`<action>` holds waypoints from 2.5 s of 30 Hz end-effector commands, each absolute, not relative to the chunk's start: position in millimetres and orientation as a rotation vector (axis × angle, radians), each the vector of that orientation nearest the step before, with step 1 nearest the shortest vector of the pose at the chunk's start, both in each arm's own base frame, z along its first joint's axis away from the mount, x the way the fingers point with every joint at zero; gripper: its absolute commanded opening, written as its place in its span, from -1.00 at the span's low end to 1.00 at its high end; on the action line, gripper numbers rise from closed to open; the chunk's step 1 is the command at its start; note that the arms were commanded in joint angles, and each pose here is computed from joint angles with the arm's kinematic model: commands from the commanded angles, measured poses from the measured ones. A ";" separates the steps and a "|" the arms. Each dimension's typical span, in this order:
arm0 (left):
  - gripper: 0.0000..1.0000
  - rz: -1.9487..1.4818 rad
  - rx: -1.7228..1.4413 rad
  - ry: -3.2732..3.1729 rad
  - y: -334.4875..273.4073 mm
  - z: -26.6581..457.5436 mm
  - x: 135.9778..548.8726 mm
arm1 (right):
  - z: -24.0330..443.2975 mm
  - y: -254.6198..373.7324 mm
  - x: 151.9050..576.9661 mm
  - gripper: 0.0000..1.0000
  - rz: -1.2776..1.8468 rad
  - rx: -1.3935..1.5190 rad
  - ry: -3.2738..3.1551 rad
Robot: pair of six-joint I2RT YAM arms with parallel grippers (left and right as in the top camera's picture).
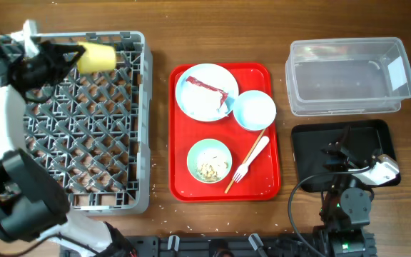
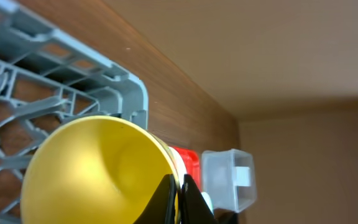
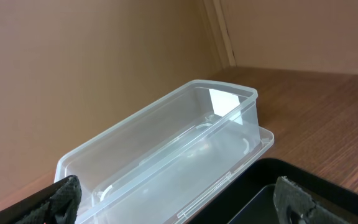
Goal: Sort waste into correct bins and load items into the dishwasher rack
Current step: 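Carry the yellow cup to the rack and set it down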
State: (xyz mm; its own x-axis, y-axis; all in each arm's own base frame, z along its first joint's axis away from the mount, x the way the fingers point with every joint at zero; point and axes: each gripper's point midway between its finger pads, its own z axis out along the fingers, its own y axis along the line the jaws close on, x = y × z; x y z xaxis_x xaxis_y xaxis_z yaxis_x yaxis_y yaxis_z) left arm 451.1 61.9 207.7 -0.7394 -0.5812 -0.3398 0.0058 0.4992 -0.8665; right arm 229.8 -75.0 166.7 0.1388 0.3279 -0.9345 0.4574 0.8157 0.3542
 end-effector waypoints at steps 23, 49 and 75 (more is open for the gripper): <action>-0.92 -1.541 -0.738 1.992 122.6 165.9 438.9 | 167.3 -78.3 228.3 0.99 -0.135 0.671 1.461; -0.92 -1.161 -1.192 2.109 187.5 93.7 403.7 | 167.3 -78.3 228.3 1.00 -0.135 0.671 1.461; -0.92 0.099 -0.780 2.375 105.5 128.1 453.7 | 167.3 -78.3 228.3 0.99 -0.135 0.671 1.461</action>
